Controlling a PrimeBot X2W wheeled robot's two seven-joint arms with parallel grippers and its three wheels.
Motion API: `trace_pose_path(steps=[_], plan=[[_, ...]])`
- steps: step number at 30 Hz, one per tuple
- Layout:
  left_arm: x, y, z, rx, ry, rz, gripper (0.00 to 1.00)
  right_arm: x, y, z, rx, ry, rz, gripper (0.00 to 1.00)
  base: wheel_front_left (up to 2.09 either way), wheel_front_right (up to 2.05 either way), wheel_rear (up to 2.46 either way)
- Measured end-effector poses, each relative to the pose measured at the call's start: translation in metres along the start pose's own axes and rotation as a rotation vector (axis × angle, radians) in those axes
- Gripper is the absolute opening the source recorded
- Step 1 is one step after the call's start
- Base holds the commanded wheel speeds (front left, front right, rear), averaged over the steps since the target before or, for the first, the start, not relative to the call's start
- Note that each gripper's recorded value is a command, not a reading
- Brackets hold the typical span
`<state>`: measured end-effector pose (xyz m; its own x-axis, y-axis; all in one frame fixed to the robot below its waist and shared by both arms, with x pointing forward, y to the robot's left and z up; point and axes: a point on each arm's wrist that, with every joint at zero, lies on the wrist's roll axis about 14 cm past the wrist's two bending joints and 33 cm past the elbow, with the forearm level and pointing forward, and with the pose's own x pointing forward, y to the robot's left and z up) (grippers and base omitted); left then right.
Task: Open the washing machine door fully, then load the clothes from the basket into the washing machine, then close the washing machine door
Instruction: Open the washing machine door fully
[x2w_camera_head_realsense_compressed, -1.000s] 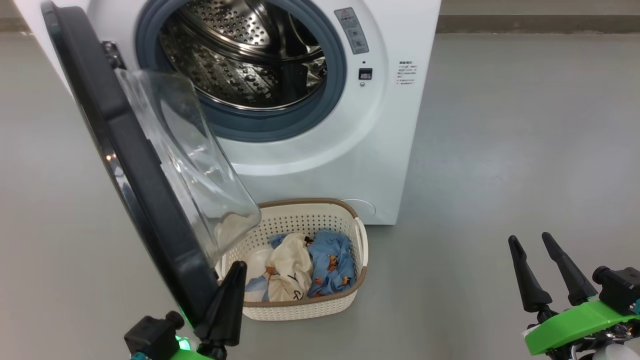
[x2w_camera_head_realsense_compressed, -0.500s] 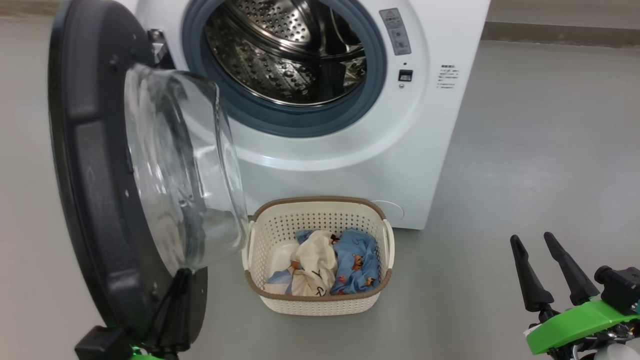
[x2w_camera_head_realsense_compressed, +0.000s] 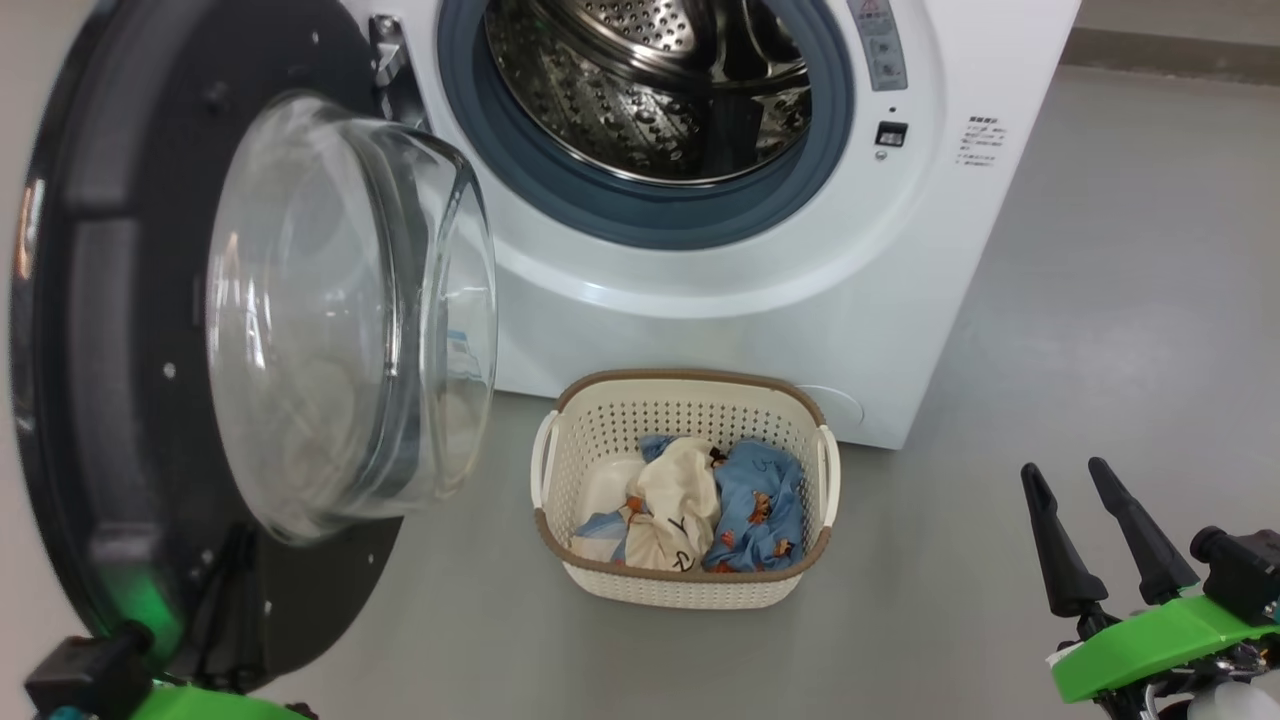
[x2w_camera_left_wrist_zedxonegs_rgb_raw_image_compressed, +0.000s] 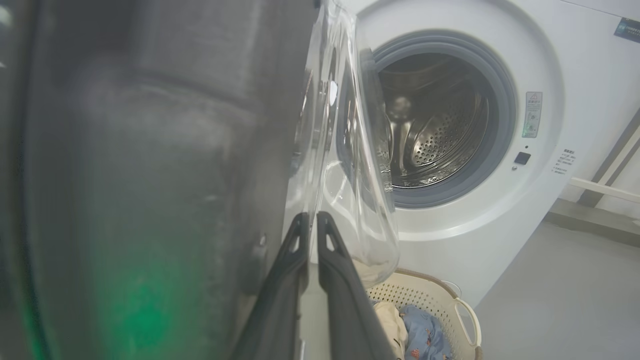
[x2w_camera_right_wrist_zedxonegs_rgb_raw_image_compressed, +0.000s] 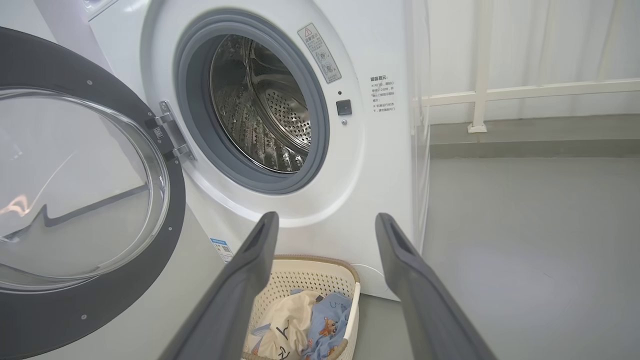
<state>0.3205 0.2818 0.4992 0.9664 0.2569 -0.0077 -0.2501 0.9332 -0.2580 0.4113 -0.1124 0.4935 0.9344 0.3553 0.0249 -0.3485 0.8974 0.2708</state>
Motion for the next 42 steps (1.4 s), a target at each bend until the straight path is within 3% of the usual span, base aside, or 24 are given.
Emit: trace_pose_path(steps=[16,42], plan=[[0.016,0.065,0.010,0.133,0.044,0.135,0.00,0.027,0.004,-0.012,0.009,0.024,0.036,1.00,0.00,0.00,0.00],[0.040,0.166,0.044,0.239,0.069,0.373,0.00,0.066,0.012,-0.033,0.036,0.053,0.092,1.00,0.00,0.00,0.00]])
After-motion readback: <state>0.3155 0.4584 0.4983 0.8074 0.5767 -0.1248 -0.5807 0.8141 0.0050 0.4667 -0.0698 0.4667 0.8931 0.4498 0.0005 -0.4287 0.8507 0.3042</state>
